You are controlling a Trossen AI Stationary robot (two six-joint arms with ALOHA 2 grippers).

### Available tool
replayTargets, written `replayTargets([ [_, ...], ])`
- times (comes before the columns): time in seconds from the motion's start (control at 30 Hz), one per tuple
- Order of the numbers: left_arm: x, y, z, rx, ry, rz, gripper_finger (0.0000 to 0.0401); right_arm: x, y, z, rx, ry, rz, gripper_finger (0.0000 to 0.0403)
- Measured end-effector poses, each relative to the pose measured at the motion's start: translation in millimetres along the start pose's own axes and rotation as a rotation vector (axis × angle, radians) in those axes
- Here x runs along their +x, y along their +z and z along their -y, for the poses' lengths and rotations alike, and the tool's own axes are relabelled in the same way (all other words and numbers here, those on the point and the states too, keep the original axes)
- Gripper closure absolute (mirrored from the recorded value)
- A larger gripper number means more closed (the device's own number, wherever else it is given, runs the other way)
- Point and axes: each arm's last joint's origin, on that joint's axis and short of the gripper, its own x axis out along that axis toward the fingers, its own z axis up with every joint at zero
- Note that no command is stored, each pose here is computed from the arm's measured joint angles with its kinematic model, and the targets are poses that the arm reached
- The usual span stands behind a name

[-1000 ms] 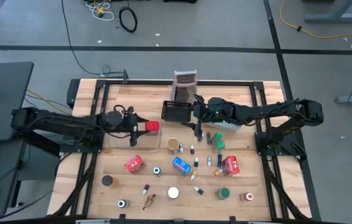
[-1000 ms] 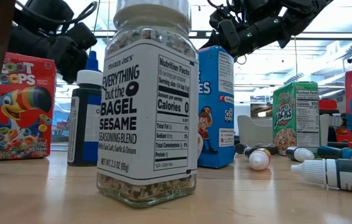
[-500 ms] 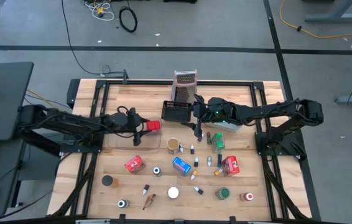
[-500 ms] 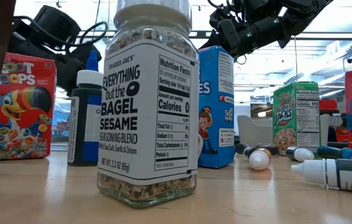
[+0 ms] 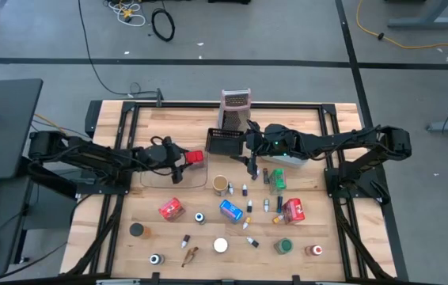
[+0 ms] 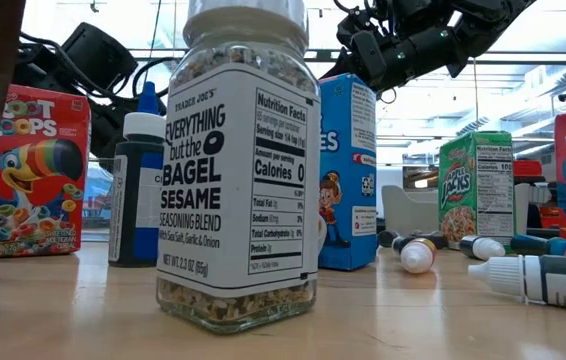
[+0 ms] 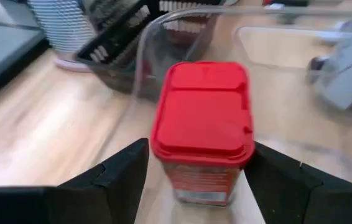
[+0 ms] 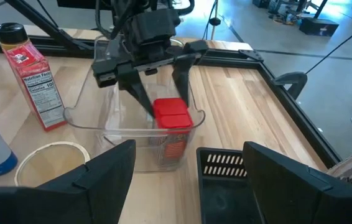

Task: Pick & Place Kitchen Items
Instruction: Put the red seasoning can into the transparent bin, then put the gold seasoning bottle into the transparent bin

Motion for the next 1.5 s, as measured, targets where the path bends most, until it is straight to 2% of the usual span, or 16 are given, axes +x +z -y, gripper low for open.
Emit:
replayTargets([
  [0.3, -13.3, 22.7, 2.3, 0.067, -0.008, 0.066, 0.0111, 0.0, 0.0, 0.0, 0.000, 0.000, 0.000, 0.0096],
  [0.53, -39.7, 56.4, 6.2, 0.091, -0.060, 0.093, 0.0111, 0.0, 0.0, 0.0, 0.000, 0.000, 0.000, 0.0096],
  [0.7, -60.6, 80.2, 15.9, 0.098, -0.211, 0.184, 0.0111, 0.0, -0.1, 0.0, 0.000, 0.000, -0.001, 0.0096],
  [0.83, -67.3, 85.0, 27.3, 0.092, -0.367, 0.214, 0.0110, 0.0, -0.1, 0.0, 0.000, 0.001, -0.001, 0.0096],
  [1.03, -60.8, 77.3, 48.5, 0.069, -0.498, 0.141, 0.0110, 0.0, 0.0, 0.0, 0.000, 0.001, 0.000, 0.0096],
  [1.2, -50.3, 76.9, 68.5, 0.125, -0.545, 0.186, 0.0110, -0.1, 0.1, 0.0, 0.000, 0.001, 0.000, 0.0096],
  [1.3, -43.1, 80.6, 74.5, 0.140, -0.535, 0.254, 0.0110, -0.1, 0.1, 0.0, 0.000, 0.001, 0.000, 0.0096],
  [1.5, -25.0, 80.6, 73.7, 0.159, -0.463, 0.283, 0.0110, -0.1, 0.1, 0.0, 0.000, 0.001, 0.001, 0.0096],
])
